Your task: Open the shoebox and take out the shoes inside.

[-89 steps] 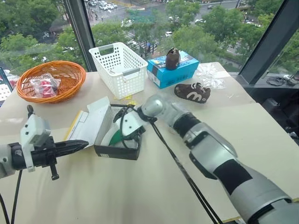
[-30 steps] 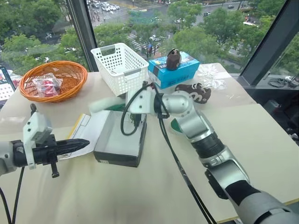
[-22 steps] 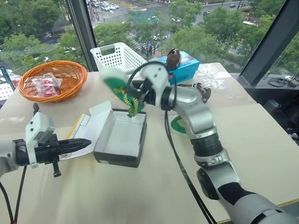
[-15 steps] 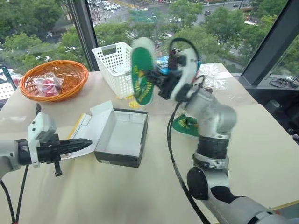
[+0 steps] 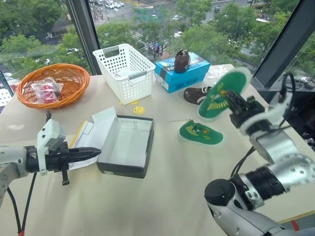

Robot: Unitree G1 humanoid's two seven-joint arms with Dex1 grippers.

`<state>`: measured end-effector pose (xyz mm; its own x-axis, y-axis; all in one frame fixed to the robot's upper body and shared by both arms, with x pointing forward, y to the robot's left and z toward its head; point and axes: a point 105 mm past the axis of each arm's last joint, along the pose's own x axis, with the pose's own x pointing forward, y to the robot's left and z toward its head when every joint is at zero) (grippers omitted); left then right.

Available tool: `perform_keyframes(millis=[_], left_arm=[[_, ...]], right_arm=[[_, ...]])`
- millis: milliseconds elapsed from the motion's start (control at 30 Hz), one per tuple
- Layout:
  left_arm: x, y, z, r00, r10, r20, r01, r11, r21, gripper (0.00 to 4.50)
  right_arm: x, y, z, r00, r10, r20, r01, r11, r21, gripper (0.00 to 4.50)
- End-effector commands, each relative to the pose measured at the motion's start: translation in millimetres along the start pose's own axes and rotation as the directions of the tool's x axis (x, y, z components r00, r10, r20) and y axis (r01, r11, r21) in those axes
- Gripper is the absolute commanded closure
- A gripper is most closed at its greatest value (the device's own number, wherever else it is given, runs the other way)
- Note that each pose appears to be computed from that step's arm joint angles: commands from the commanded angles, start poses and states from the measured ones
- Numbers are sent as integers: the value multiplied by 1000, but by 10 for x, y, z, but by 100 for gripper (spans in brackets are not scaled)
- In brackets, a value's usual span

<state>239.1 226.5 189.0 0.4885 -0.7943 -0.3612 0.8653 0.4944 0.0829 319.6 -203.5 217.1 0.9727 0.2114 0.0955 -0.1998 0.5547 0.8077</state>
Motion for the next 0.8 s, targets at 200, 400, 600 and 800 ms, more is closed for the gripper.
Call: perform_keyframes(millis=[200, 400, 600, 800], left_arm=[[23, 15, 68, 1000, -22, 4, 21, 999, 49, 450], [34, 8, 53, 1000, -28, -2, 28, 998, 47, 450], [23, -6, 43, 1000, -26, -5, 26, 999, 46, 450], [28, -1, 75, 1000, -25, 0, 25, 998, 54, 450]], right_arm=[[-546, -592, -799, 976, -97, -193, 143, 959, 244, 329], [-674, -668, -843, 955, -161, -249, 227, 938, 263, 329], [-728, -493, -682, 970, -109, -217, 178, 927, 330, 329], [-847, -479, -753, 946, -56, -320, 141, 958, 248, 329]])
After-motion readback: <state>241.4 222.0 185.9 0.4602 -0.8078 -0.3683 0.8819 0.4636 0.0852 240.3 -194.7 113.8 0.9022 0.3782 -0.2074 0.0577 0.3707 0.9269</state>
